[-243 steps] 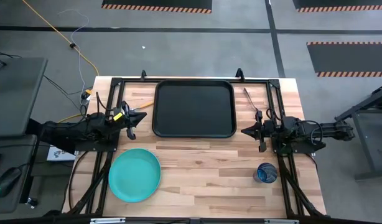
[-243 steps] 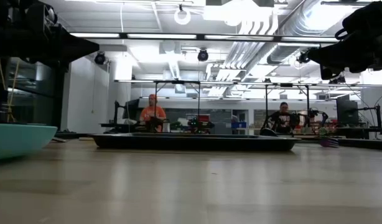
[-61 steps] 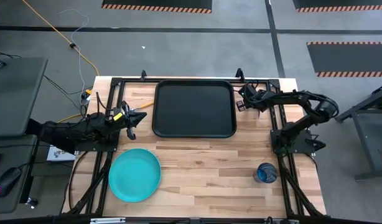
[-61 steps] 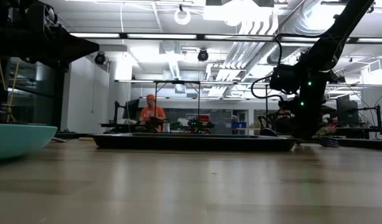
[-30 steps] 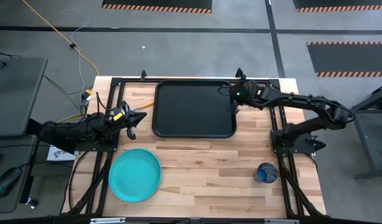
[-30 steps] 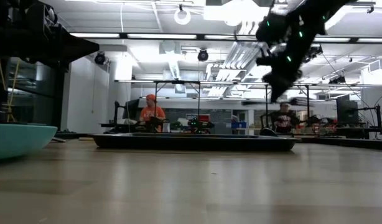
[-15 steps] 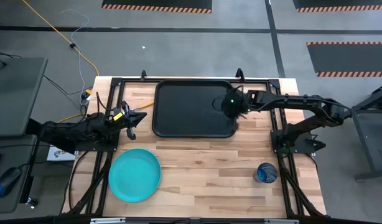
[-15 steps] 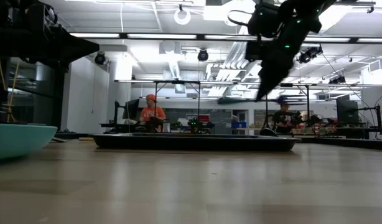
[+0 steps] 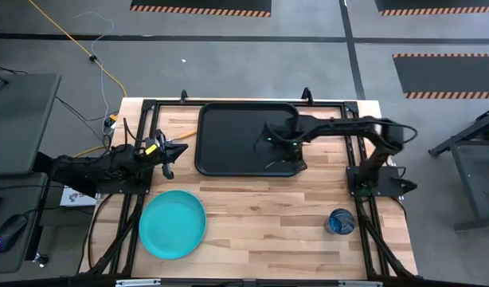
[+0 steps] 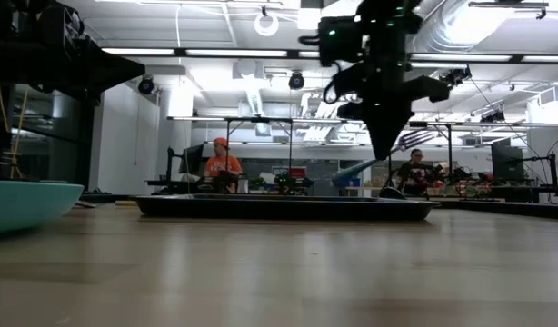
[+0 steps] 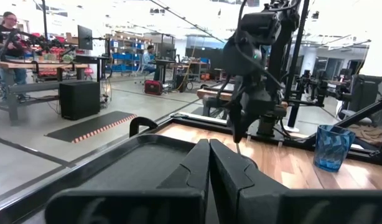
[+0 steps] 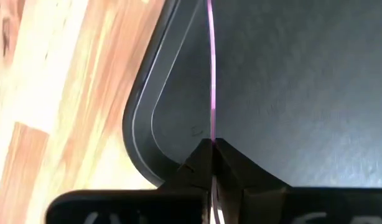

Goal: Pick and place plate/cup/fork/spoon on tray
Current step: Put the blue fork on the black tray

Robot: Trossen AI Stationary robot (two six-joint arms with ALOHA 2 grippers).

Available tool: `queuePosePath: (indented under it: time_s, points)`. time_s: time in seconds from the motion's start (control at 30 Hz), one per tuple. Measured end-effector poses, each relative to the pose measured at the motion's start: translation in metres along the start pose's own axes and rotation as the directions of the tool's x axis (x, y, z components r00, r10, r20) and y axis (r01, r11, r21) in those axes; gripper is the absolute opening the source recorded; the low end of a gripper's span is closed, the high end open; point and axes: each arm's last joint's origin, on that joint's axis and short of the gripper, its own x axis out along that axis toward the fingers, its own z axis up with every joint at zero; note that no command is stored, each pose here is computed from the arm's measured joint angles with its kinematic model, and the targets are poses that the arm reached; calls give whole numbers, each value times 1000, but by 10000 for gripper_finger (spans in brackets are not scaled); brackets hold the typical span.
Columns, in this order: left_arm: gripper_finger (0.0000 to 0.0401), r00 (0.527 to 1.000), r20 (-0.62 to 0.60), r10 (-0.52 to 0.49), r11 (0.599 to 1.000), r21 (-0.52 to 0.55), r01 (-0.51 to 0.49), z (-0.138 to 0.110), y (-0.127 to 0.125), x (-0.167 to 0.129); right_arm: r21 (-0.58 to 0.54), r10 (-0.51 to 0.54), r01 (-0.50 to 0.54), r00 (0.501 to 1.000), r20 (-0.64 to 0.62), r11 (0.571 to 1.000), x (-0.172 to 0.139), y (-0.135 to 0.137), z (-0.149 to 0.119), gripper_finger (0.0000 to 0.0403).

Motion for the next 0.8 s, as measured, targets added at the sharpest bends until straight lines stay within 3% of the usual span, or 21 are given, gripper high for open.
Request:
queuePosePath:
  time_s: [0.2,0.4,0.57,0.8]
  points:
    - [3,1000,0,0,1000,0,0,0,0,0,-38,90,-96,986,-141,995,8,-23,15,0]
    - [3,1000,0,0,1000,0,0,0,0,0,-62,160,-194,921,-355,979,29,-42,13,0]
    - [3,1000,-1,0,1000,0,0,0,0,0,-60,217,-266,881,-420,962,56,-57,7,0]
    - [3,1000,0,0,1000,0,0,0,0,0,-60,150,-210,843,-517,976,86,-73,0,0]
